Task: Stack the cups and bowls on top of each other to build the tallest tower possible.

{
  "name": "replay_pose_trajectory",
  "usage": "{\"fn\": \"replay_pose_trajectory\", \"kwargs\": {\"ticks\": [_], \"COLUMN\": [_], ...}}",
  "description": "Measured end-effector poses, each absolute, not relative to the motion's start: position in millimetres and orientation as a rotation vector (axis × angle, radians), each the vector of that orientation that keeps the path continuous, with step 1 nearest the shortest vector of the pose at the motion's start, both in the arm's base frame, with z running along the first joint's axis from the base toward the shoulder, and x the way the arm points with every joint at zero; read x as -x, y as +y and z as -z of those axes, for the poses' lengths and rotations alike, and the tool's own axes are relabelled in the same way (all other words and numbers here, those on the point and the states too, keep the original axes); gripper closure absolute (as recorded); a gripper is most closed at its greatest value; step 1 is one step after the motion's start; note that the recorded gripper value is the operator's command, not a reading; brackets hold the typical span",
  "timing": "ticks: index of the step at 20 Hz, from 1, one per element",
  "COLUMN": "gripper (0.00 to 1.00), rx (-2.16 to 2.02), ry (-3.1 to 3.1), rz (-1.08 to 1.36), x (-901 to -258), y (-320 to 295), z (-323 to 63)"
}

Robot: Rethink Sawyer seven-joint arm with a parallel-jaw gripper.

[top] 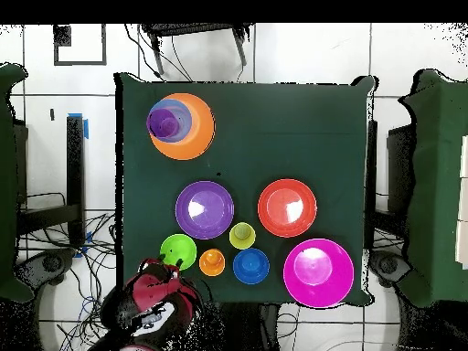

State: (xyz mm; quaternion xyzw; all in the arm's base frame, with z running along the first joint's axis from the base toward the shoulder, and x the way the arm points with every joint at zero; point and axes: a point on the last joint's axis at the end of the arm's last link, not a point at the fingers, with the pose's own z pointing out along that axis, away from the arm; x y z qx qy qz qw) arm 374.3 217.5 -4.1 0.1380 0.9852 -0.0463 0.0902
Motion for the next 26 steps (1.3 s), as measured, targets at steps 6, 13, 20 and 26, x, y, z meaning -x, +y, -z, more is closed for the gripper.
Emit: {"fn": "replay_pose_trajectory", "kwargs": {"ticks": [6, 13, 20, 26], "gripper": [0.00, 0.00, 0.00, 0.00], "rx": [-0.421, -0.426, -0.427, -0.411], "ry": [2.925, 2.938, 2.933, 2.908], "rz": [0.140, 0.127, 0.114, 0.094], "x": [-373, -370, -373, -383], "y": [218, 223, 228, 236], "z": [20, 25, 25, 19]}}
